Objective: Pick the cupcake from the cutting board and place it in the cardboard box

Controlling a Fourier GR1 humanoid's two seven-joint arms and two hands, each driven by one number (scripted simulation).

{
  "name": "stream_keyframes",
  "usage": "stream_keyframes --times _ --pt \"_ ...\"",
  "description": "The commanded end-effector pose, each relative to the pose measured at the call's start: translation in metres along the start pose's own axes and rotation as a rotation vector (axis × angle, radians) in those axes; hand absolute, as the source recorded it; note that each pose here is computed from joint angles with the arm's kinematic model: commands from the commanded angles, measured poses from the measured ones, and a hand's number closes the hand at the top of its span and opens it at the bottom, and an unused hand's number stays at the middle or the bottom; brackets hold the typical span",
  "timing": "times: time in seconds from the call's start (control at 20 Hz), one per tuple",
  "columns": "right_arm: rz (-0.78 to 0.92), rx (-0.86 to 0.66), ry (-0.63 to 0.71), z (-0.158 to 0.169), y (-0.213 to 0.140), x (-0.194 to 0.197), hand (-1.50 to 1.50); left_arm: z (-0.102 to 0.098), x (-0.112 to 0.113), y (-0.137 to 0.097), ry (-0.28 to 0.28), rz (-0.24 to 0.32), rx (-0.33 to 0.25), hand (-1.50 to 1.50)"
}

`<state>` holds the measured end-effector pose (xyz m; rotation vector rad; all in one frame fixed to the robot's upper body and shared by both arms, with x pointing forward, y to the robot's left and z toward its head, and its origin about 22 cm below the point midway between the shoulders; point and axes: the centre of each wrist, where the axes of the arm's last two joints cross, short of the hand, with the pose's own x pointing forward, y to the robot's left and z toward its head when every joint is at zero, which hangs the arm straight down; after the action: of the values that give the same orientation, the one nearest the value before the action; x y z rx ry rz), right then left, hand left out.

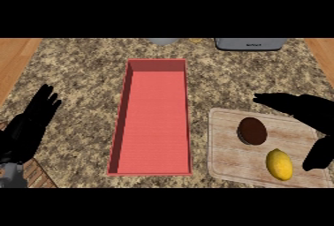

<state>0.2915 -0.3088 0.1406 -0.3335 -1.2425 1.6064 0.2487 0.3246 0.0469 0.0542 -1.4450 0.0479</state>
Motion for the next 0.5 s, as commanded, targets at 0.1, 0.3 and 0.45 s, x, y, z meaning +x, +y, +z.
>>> stream_keyframes --times 0.1,0.3,0.45 --pt "0.01 0.031 0.044 -0.015 0.001 0.003 -1.5 0.011 0.017 -0.011 0.008 0.001 -0.009 0.0" --pt "0.012 0.037 0.04 0.002 0.011 -0.018 -1.5 0.006 -0.001 0.003 0.001 -0.01 0.0 0.0" --pt "0.007 0.036 -0.003 -0.023 0.012 -0.009 -1.5 0.001 0.023 -0.009 -0.002 0.016 -0.009 0.0"
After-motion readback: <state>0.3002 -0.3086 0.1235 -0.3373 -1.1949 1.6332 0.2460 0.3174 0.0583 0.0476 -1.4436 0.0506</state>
